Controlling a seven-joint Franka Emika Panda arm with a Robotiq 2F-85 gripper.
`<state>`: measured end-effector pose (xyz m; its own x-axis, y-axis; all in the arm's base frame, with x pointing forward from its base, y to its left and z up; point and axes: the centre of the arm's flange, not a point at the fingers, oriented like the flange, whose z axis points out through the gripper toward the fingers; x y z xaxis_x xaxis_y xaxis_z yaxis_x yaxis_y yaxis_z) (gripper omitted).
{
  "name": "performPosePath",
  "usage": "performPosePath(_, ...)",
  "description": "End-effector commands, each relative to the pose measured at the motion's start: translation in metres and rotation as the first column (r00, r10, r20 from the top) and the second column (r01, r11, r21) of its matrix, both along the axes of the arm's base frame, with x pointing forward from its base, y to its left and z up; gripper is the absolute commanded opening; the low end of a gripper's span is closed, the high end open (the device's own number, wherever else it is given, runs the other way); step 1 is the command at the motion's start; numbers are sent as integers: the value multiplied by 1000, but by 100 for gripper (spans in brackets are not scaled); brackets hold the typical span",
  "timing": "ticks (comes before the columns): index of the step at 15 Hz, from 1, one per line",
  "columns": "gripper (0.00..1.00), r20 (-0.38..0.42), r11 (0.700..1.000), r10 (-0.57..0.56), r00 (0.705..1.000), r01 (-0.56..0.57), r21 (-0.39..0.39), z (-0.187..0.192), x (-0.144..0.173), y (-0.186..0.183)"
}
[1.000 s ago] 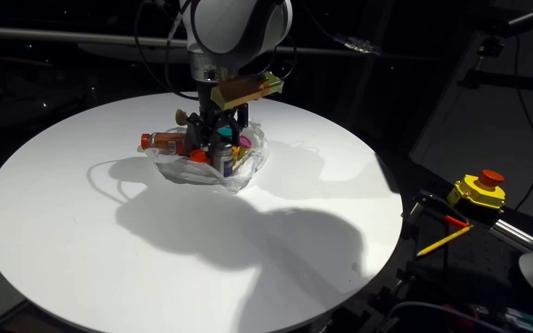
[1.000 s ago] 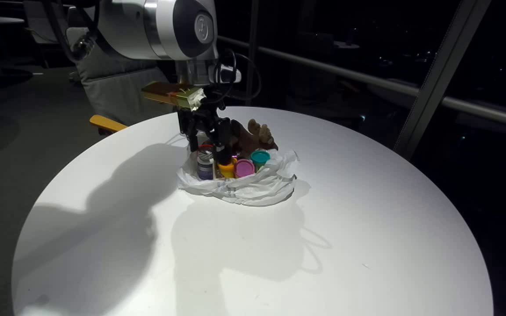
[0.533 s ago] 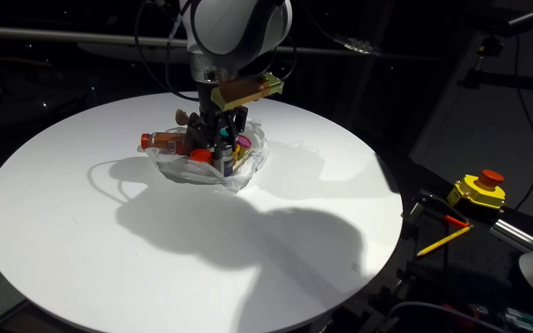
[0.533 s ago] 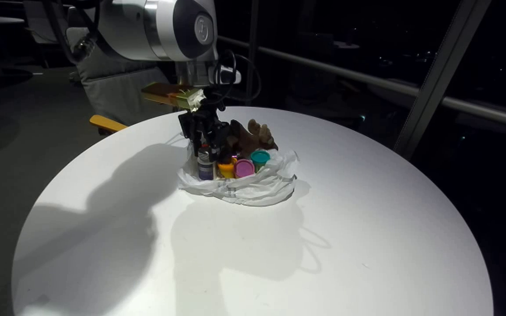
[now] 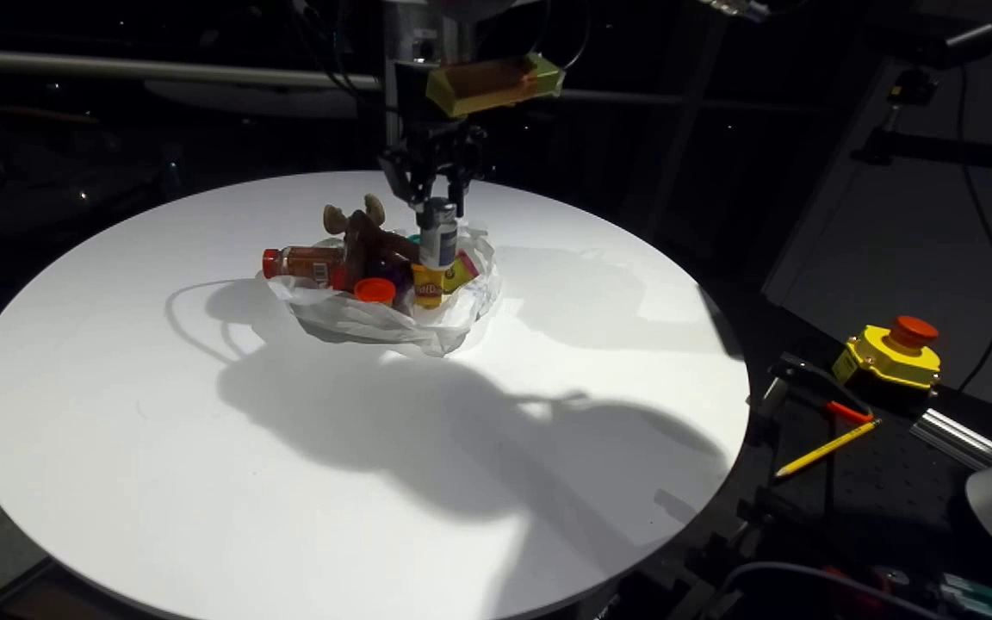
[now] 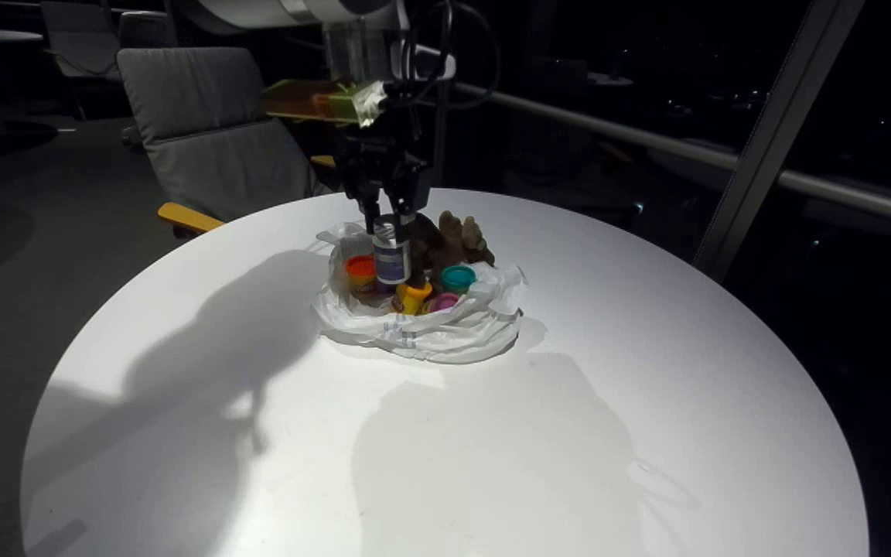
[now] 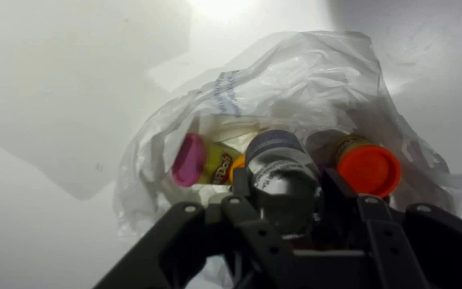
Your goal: Remove the things from the plastic bag and put them on the table
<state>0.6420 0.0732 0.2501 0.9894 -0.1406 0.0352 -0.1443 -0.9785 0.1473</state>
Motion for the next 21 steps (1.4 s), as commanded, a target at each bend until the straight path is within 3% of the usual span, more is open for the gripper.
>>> performPosePath(1, 24, 38, 998, -45, 998, 47, -40, 52, -52, -59)
performPosePath(3, 24, 26, 995, -89, 996, 90, -47, 50, -71, -95)
performPosePath(7, 24, 32, 986, -151, 988, 153, -72, 8, -89, -147)
performPosePath(12, 24, 44, 979, -193, 980, 196, -59, -49, -102, -183)
performPosePath(17, 24, 45, 971, -238, 970, 239, -21, -82, -114, -187)
performPosePath(18, 74, 49, 970, -244, 969, 244, -11, -83, -116, -186)
performPosePath(19, 75, 65, 969, -246, 967, 247, -4, -78, -117, -186)
performPosePath(21, 88, 98, 969, -246, 964, 248, -9, -65, -118, -182)
